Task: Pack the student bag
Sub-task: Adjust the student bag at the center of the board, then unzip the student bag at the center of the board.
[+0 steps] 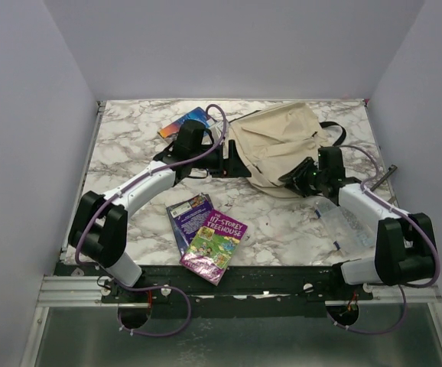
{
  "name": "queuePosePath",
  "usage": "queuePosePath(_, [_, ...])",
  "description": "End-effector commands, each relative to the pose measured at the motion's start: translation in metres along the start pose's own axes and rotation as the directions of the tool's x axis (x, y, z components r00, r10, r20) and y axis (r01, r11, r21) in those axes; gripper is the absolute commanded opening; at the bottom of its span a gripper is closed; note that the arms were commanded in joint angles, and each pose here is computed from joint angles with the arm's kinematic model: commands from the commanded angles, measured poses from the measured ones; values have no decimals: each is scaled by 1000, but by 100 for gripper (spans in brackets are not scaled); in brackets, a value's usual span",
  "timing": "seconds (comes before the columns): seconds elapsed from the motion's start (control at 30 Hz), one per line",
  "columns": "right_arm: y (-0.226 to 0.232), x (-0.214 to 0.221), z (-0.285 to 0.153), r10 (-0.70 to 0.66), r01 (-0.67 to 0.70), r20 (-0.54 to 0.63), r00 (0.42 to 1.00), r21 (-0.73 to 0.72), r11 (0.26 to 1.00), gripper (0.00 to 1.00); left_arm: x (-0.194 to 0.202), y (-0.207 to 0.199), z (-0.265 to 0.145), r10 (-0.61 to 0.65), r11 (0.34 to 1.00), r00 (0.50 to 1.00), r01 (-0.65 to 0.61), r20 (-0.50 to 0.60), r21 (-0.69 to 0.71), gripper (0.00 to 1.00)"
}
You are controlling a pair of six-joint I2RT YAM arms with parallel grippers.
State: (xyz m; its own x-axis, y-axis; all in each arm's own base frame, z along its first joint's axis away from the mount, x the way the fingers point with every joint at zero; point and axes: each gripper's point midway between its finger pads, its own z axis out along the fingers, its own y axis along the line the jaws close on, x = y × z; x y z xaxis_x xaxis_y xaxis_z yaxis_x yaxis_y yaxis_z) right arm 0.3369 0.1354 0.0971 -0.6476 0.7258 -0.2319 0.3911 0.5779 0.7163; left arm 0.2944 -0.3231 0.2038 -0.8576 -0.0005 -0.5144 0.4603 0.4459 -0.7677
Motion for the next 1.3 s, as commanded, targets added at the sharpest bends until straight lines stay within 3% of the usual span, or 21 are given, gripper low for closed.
queuePosePath(0.0, [11,35,-8,-261,245,-177,949,-106,964,50,0,-1,1,-24,999,1000,25,-9,44,75])
queuePosePath(0.1, [16,48,-20,-379,353,-257,889,-143,925,51,-2,3,1,-34,999,999,34,-2,34,75])
queuePosePath(0.2, [29,43,-34,-501,487,-197,843,-120,865,57,-6,7,-2,-42,999,999,42,14,25,75])
queuePosePath(0.3, [53,42,-37,-552,532,-129,824,-159,832,65,-13,8,-9,-37,999,998,37,53,13,75])
queuePosePath(0.53, [64,31,18,-441,434,-210,872,-82,897,61,-16,3,-15,-18,1000,997,17,74,20,75])
queuePosePath(0.8, [58,21,67,-400,406,-227,888,-22,914,58,-16,-6,-17,-13,999,998,10,62,53,75])
queuePosePath(1.27, [57,37,101,-296,284,-285,912,-83,955,45,-13,-12,-17,-37,996,998,33,43,87,75])
